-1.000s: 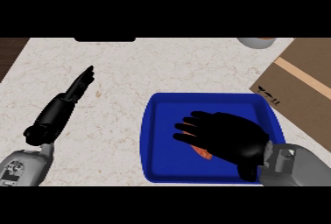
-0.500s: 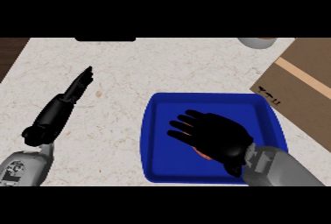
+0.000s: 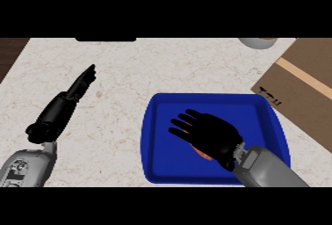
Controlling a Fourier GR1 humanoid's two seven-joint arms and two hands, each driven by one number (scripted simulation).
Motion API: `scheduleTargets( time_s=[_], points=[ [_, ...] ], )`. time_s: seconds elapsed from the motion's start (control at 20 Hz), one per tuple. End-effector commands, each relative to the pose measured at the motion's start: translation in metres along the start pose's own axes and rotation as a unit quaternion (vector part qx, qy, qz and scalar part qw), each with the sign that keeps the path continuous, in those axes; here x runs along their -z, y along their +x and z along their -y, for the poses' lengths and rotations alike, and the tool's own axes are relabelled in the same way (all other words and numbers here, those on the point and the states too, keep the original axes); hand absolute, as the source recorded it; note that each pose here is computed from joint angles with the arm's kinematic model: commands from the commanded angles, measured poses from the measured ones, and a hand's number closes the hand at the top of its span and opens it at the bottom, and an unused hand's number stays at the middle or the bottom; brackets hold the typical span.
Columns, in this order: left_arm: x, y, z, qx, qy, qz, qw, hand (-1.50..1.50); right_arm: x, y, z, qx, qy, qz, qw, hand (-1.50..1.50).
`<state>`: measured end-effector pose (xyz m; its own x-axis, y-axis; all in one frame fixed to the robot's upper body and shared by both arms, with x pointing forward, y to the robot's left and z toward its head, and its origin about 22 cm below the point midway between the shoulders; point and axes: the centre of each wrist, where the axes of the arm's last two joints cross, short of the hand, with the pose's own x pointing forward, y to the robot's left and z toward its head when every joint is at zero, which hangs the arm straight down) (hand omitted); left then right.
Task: Pick the sweet potato from the tray and place it in the cardboard box
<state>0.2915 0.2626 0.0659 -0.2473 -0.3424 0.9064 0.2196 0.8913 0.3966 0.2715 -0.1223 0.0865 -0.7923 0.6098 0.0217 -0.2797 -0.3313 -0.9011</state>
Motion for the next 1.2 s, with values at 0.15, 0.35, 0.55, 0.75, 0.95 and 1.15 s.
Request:
scheduleTargets(
  time_s=[0.15,0.35,0.55,0.75,0.95,1.15],
  points=[
    [-0.005,0.009,0.001,0.003,0.009,0.006,0.9999,0.00,-0.003,-0.015,-0.028,0.013,0.017,0.018,1.000,-1.50],
    [-0.016,-0.004,-0.019,0.000,-0.002,0.004,1.0000,0.00,0.009,0.012,-0.012,0.009,0.028,0.020,0.999,-1.50],
    [-0.002,-0.008,-0.003,-0.003,-0.001,-0.004,1.0000,0.00,0.033,-0.007,-0.044,0.002,0.024,-0.002,1.000,-1.50],
    [-0.001,-0.016,-0.009,0.004,0.002,-0.008,1.0000,0.00,0.031,-0.020,-0.043,-0.009,0.016,-0.023,1.000,-1.50],
    [0.004,-0.001,-0.008,0.001,0.006,-0.002,1.0000,0.00,0.045,-0.024,-0.060,0.003,0.025,-0.010,1.000,-1.50],
    [0.002,-0.007,-0.004,0.000,-0.001,0.000,1.0000,0.00,0.051,-0.032,-0.065,0.005,0.042,0.005,0.999,-1.50]
  ],
)
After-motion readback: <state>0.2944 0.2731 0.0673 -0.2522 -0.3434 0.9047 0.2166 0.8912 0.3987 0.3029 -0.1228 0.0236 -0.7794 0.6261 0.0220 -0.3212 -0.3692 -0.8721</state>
